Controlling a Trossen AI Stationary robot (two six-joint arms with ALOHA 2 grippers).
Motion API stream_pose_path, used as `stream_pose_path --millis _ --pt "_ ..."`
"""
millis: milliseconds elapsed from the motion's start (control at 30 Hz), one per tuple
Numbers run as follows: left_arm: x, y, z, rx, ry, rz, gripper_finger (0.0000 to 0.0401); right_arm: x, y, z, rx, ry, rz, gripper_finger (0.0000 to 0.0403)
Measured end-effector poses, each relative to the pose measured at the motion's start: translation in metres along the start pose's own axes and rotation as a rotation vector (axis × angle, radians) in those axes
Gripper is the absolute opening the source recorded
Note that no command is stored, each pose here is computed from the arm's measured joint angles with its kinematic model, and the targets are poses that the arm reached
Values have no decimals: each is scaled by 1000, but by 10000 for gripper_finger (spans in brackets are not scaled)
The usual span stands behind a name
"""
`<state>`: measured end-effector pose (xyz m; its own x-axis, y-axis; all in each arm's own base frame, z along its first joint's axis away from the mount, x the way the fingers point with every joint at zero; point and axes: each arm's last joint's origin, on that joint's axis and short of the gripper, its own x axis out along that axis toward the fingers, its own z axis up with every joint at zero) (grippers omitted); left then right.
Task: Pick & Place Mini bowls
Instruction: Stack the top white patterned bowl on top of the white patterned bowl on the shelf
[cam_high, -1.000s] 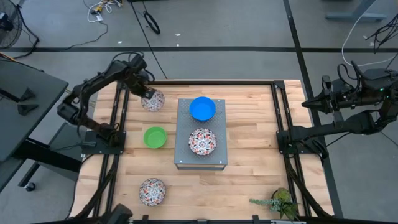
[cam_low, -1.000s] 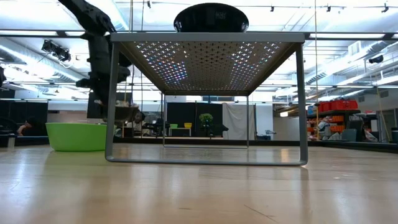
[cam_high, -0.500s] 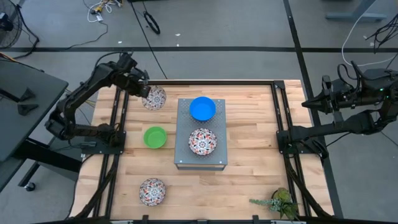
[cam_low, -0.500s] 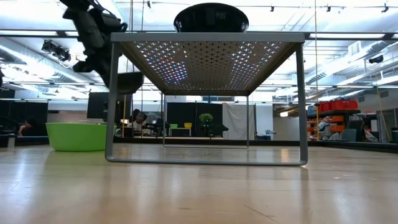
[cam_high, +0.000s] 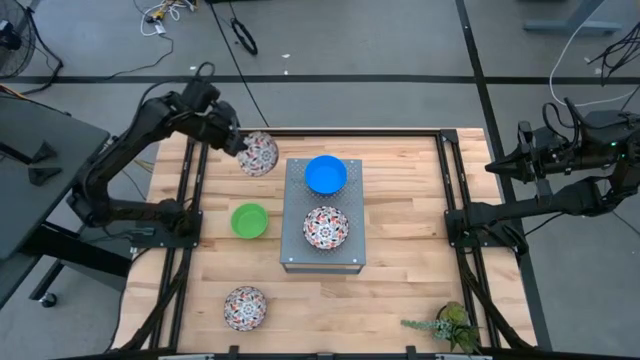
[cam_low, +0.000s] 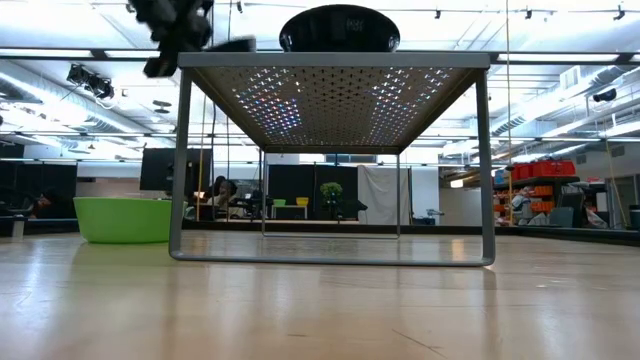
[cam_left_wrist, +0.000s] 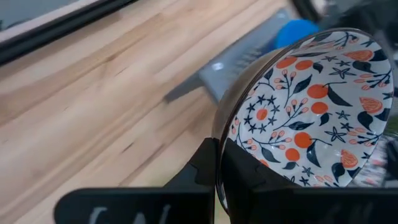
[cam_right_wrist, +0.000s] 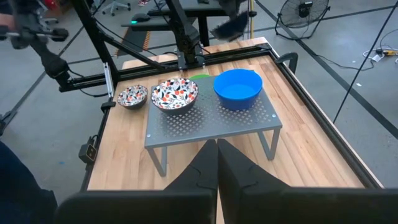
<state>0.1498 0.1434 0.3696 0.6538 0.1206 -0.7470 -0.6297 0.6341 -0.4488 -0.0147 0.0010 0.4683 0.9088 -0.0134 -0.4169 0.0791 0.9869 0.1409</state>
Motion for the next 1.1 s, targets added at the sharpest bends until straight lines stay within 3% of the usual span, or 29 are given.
stream_pose_path --millis 367,833,1100 --pt "-26 -56 2 114 -31 -154 10 0 0 0 0 0 0 3" --pt "-3 -111 -16 156 82 -317 10 0 0 0 0 0 0 3" --pt "22 -140 -21 112 156 -388 10 0 0 0 0 0 0 3"
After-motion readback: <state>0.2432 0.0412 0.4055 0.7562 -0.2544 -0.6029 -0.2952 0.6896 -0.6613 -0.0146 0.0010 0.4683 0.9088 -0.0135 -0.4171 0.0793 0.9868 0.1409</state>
